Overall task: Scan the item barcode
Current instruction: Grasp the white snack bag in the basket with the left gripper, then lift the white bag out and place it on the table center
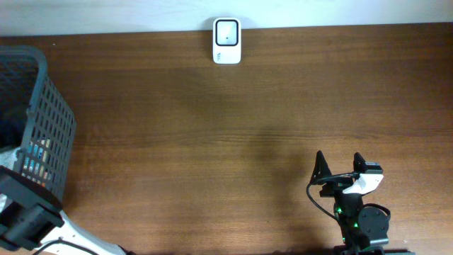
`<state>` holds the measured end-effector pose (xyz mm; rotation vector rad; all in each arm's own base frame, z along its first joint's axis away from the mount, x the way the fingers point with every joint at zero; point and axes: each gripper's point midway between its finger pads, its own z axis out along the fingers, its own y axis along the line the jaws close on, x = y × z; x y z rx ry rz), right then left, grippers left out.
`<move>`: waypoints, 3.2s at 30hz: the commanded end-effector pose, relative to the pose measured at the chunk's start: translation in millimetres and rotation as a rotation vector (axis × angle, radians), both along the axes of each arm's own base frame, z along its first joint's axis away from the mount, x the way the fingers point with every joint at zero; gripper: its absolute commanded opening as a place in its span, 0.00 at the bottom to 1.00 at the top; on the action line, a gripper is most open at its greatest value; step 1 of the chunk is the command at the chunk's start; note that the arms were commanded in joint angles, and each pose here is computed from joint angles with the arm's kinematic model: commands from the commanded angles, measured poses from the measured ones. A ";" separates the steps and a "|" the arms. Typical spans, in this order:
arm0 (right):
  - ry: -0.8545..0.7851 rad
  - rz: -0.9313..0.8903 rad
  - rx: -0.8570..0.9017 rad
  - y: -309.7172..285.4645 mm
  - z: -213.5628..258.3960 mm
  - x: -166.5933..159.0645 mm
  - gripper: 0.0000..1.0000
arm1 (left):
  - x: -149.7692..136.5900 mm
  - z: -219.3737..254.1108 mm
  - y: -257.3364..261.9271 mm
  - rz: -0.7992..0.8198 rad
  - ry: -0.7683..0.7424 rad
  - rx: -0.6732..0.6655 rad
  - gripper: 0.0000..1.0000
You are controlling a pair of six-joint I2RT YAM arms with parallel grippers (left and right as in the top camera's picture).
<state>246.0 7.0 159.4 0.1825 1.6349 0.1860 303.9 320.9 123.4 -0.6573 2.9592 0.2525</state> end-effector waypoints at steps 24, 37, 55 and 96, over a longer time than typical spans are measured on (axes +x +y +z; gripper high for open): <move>0.005 -0.003 0.007 -0.7 -3.0 0.0 0.99 | -56.2 -74.0 10.7 0.106 0.067 -0.049 0.35; 0.005 -0.003 0.007 -0.7 -3.0 0.0 0.99 | 24.2 39.3 9.6 0.065 -0.204 0.022 0.12; 0.005 -0.003 0.007 -0.7 -3.0 0.0 0.99 | 10.1 2.8 -3.5 0.072 -0.118 -0.049 0.44; 0.005 -0.003 0.007 -0.7 -3.0 0.0 0.99 | 63.9 239.4 -36.9 0.069 -0.707 0.193 0.00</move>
